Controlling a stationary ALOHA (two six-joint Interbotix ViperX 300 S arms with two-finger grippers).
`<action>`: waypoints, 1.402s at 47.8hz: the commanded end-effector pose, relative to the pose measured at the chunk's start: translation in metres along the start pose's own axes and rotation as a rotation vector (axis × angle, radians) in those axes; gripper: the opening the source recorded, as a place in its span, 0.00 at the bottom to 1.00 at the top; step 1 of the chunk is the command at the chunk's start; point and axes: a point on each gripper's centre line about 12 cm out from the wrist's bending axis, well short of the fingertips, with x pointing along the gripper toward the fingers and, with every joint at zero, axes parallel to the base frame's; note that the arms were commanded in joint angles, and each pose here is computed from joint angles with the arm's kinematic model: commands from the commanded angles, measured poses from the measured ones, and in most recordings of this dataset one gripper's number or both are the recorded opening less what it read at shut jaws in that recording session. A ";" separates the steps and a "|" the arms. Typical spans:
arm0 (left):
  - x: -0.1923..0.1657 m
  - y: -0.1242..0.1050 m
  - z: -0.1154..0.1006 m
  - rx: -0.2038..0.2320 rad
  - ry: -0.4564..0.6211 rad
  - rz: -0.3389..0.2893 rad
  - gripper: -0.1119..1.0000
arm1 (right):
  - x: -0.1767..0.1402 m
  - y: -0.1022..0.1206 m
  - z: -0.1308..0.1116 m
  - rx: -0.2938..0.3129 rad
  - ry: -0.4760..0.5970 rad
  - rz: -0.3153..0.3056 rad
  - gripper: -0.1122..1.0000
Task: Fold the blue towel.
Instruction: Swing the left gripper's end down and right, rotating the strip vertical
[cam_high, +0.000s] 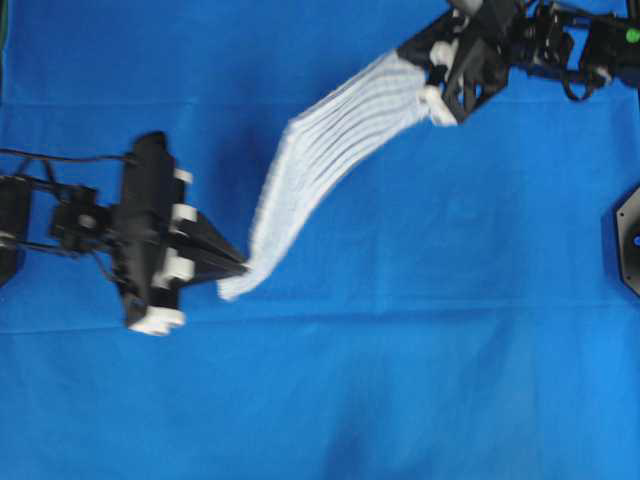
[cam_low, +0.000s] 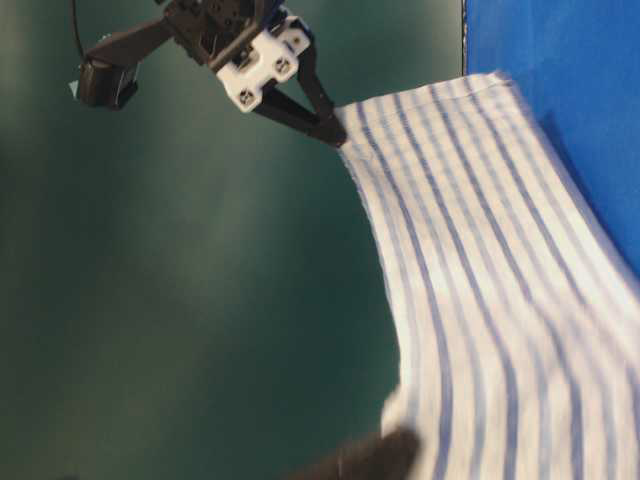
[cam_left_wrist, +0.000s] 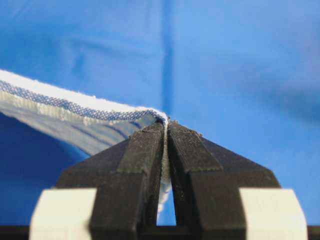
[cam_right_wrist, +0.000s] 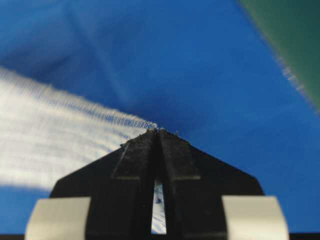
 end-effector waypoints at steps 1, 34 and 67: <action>0.015 -0.013 0.026 0.009 -0.042 -0.026 0.11 | 0.000 -0.007 0.020 0.000 -0.053 -0.015 0.12; 0.096 -0.037 0.073 0.025 -0.069 -0.052 0.11 | 0.022 -0.025 0.050 -0.012 -0.079 -0.063 0.12; 0.167 -0.044 0.090 0.112 -0.116 -0.058 0.11 | 0.008 -0.036 0.017 0.007 -0.007 -0.092 0.12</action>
